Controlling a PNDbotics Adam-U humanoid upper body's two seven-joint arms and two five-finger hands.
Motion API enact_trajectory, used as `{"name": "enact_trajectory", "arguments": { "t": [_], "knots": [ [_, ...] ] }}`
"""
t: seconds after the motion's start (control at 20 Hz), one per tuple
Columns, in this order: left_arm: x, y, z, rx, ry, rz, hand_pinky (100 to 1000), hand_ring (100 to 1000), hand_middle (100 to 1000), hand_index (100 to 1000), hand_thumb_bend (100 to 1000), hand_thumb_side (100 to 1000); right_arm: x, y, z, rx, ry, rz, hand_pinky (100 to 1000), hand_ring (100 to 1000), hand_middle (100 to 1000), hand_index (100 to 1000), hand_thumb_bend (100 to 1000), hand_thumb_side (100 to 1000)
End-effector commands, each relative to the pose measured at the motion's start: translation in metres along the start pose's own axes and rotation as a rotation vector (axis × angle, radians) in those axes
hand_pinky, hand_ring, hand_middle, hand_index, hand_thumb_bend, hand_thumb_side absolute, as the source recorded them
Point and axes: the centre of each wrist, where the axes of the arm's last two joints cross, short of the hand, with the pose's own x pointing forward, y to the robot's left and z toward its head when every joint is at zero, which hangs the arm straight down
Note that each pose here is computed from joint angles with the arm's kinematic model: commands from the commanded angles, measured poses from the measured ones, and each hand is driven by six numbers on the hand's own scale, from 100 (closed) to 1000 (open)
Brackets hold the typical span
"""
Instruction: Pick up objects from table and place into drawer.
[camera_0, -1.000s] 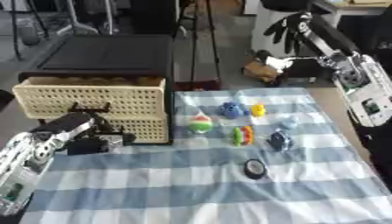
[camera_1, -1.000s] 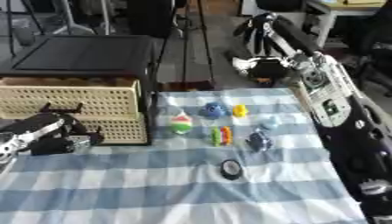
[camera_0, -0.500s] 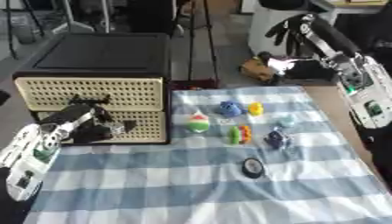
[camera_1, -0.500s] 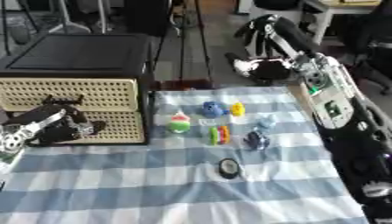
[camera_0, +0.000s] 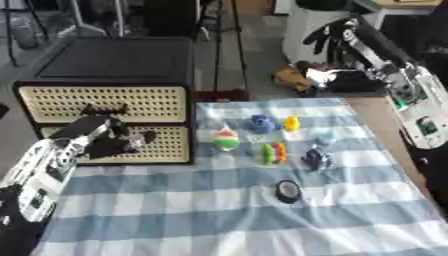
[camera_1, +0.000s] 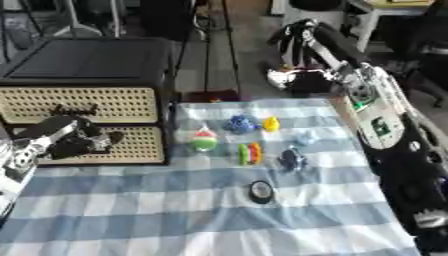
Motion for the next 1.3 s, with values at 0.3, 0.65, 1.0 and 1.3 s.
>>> {"name": "enact_trajectory", "arguments": {
  "t": [0.3,0.65,1.0,1.3],
  "knots": [
    [0.004,0.028,0.038,0.118,-0.110,-0.016,508,556,615,735,612,1000,-0.003,-0.013,0.002,-0.019,0.000,0.018,267,388,502,730,337,568],
    [0.003,0.041,0.096,0.258,-0.194,0.030,478,514,579,708,604,1000,-0.005,-0.016,0.012,-0.042,0.009,0.007,266,387,500,730,329,571],
    [0.002,0.047,0.131,0.346,-0.228,0.076,465,495,561,698,614,1000,0.000,-0.021,0.025,-0.088,0.002,-0.027,263,383,496,728,316,576],
    [0.003,0.046,0.148,0.394,-0.262,0.114,454,478,549,691,624,1000,0.008,-0.027,0.036,-0.126,-0.022,-0.071,260,378,487,727,315,573]
  ]
}}
